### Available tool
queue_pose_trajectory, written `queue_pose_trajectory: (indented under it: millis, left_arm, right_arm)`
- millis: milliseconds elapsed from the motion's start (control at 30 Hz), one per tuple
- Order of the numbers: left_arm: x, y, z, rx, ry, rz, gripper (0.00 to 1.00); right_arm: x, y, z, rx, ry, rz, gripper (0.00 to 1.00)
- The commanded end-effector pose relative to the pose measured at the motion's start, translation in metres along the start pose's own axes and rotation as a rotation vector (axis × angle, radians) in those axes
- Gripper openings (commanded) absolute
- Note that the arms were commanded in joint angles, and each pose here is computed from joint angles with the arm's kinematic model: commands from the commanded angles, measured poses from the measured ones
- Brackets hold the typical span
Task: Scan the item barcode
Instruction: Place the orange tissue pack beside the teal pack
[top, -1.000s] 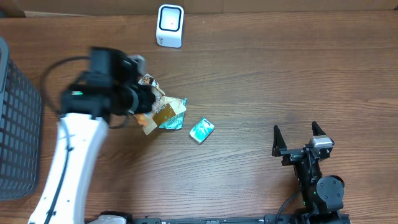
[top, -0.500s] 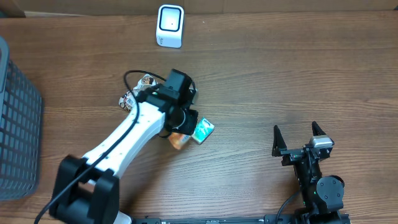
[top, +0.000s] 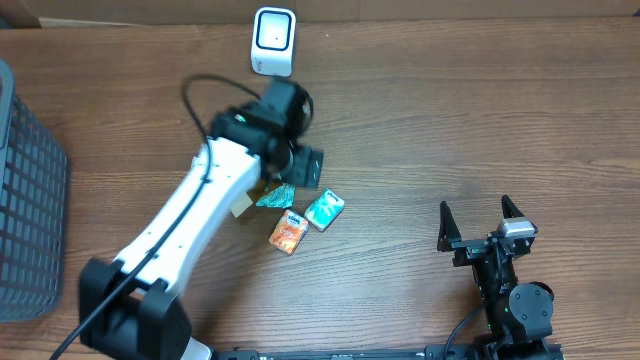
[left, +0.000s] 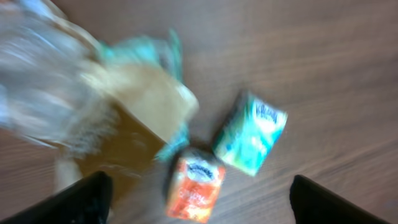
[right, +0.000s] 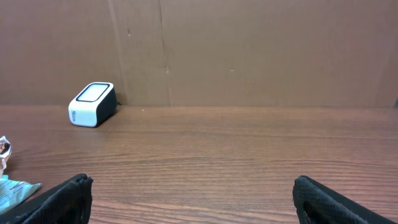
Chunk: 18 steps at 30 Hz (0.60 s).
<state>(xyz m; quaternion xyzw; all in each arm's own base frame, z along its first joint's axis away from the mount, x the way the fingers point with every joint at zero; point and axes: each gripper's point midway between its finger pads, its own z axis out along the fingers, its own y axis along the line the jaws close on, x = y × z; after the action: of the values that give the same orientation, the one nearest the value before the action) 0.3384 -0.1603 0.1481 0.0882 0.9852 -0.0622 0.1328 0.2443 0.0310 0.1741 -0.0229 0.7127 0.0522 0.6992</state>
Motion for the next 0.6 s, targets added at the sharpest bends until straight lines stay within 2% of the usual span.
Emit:
queue_pose_trajectory:
  millis: [0,167,333,367,467,567]
  left_arm:
    - [-0.041,0.037,-0.086,-0.077,-0.209,-0.076,1.00]
    - [-0.051,0.091,-0.150,-0.123,-0.302,-0.218,1.00]
    - [-0.026,0.170,-0.207,-0.226,-0.328,-0.429,0.99]
    - [-0.014,0.205,-0.227,-0.274,-0.361,-0.533,0.98]
    - [0.007,0.257,-0.249,-0.349,-0.412,-0.698,0.98]
    - [0.039,0.305,-0.262,-0.412,-0.438,-0.925,0.97]
  right_arm:
    - [0.002,0.001,0.000,-0.003,-0.001,-0.005,1.00]
    - [0.002,0.001,0.000,-0.003,-0.001,-0.005,1.00]
    - [0.002,0.001,0.000,-0.003,-0.001,-0.005,1.00]
    - [0.002,0.001,0.000,-0.003,-0.001,-0.005,1.00]
    - [0.002,0.001,0.000,-0.003,-0.001,-0.005,1.00]
    - [0.002,0.001,0.000,-0.003,-0.001,-0.005,1.00]
